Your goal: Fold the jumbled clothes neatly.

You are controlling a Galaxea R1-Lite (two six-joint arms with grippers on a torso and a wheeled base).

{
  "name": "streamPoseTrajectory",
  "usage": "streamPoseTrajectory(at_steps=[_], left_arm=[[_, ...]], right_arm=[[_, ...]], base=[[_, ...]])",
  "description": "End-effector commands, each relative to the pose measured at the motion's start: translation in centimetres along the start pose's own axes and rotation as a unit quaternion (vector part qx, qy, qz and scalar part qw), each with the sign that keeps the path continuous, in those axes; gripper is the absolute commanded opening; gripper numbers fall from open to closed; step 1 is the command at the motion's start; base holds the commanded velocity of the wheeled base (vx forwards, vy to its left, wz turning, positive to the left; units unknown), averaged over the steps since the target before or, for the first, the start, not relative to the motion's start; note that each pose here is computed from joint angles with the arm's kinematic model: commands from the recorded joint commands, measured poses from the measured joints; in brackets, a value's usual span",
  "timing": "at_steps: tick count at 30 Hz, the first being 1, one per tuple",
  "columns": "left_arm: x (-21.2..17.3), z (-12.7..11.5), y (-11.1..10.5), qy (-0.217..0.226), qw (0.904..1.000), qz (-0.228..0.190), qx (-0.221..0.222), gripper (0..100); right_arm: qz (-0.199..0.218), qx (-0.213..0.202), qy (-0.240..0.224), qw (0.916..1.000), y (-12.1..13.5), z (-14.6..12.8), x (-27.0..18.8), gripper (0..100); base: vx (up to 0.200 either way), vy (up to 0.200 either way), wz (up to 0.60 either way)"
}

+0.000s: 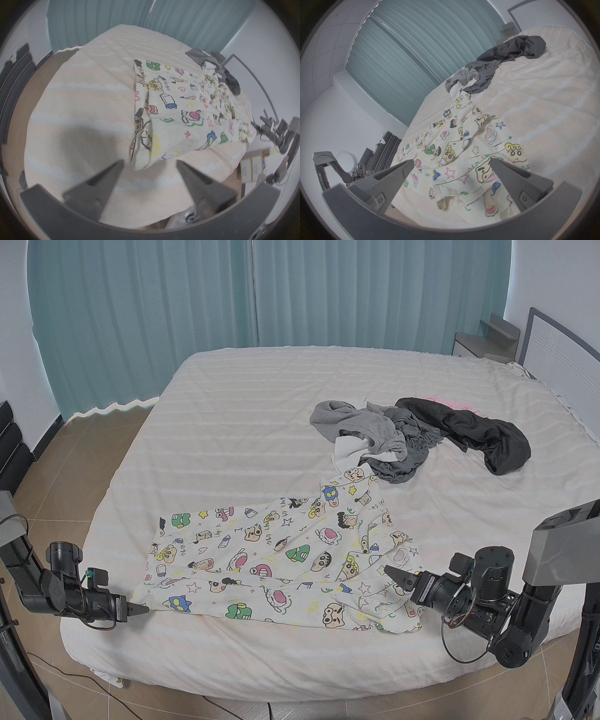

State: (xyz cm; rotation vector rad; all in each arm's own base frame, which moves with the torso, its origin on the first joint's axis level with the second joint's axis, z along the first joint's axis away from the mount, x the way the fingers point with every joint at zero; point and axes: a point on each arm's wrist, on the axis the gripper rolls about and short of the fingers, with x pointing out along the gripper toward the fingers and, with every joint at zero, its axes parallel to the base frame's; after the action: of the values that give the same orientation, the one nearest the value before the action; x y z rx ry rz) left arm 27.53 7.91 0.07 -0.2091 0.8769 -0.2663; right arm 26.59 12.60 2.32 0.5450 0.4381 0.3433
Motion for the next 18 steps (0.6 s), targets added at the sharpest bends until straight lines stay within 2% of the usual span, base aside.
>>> streamPoseTrajectory(at_steps=[1,4,6,7,8,12,15,16,18], left_arm=[[-1.1,0.5,0.0,-0.022,0.9988,-0.005,-0.044,100],[-2.4,1.2,-0.4,-0.045,0.9926,-0.022,-0.111,100],[-3.5,1.2,-1.1,-0.052,0.9808,-0.032,-0.185,100],[-3.5,1.2,-1.1,-0.052,0.9808,-0.032,-0.185,100],[-4.1,0.9,-1.6,-0.053,0.9696,-0.041,-0.235,100],[-6.0,0.2,-2.8,-0.073,0.9454,-0.074,-0.309,100],[-8.2,-0.2,-4.3,-0.092,0.9143,-0.111,-0.379,100],[-8.6,-0.2,-4.6,-0.094,0.9068,-0.125,-0.391,100],[-9.1,-0.2,-5.0,-0.099,0.8992,-0.146,-0.401,100]], right_arm=[[0.031,0.017,0.004,0.9994,1.6,0.1,-1.2,100],[0.038,0.034,0.024,0.9984,2.4,-0.7,-1.4,100],[0.038,0.046,0.049,0.997,3.0,-1.6,-1.4,100],[0.038,0.046,0.049,0.997,3.0,-1.6,-1.4,100],[0.029,0.047,0.07,0.996,3.1,-2.1,-1.4,100],[0.013,0.045,0.093,0.9945,2.9,-2.9,-1.3,100],[0.001,0.044,0.106,0.9934,2.4,-3.5,-1.0,100],[0.0,0.044,0.107,0.9933,2.4,-3.5,-1.0,100],[-0.002,0.044,0.111,0.9928,2.4,-3.7,-1.0,100]], base=[[0.0,0.0,0.0],[0.0,0.0,0.0],[0.0,0.0,0.0],[0.0,0.0,0.0],[0.0,0.0,0.0],[0.0,0.0,0.0],[0.0,0.0,0.0],[0.0,0.0,0.0],[0.0,0.0,0.0]])
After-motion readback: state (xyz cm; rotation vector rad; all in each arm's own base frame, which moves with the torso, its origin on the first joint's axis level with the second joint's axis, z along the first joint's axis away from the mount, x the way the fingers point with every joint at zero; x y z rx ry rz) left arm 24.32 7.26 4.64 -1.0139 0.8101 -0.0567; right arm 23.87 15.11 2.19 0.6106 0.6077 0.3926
